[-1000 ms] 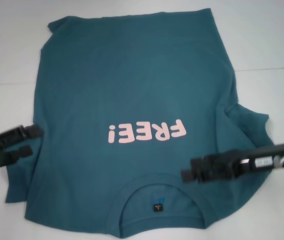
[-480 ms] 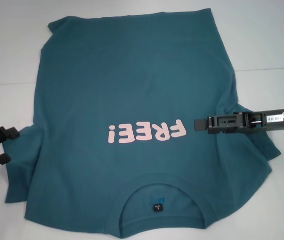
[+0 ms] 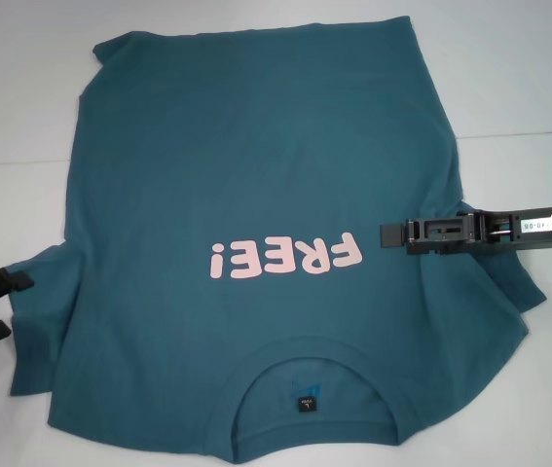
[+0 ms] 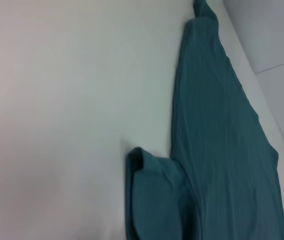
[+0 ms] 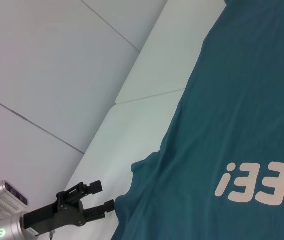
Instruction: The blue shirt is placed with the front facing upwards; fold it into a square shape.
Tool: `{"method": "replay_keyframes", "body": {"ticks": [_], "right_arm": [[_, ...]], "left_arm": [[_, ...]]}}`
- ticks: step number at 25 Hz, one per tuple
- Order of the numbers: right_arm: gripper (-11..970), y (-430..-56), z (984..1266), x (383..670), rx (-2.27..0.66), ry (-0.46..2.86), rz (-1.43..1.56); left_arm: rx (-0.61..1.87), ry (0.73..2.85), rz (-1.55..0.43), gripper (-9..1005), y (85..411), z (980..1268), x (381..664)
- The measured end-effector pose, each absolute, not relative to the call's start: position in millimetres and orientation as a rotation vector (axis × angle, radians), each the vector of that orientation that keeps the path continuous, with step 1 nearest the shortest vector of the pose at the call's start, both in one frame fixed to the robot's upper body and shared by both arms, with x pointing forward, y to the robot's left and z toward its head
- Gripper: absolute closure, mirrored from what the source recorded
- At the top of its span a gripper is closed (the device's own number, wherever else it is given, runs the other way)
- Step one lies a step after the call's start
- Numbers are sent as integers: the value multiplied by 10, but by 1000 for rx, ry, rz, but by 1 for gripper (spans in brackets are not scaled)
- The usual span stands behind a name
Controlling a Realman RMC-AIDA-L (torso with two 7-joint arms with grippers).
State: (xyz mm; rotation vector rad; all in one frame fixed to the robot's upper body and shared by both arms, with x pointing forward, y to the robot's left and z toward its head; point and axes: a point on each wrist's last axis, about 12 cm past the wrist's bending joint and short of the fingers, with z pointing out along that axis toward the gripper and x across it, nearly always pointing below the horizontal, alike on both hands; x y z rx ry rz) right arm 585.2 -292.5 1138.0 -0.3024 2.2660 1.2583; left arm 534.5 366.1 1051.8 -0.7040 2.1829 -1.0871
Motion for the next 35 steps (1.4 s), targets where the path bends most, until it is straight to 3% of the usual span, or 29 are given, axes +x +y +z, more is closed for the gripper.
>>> {"method": "replay_keyframes", "body": {"ticks": [35], "right_arm": [[45,-3042,11332,5809,-246,2252,1239]], "left_arm": [[-671,2236,-1105,141,3498,10502,5508]]}}
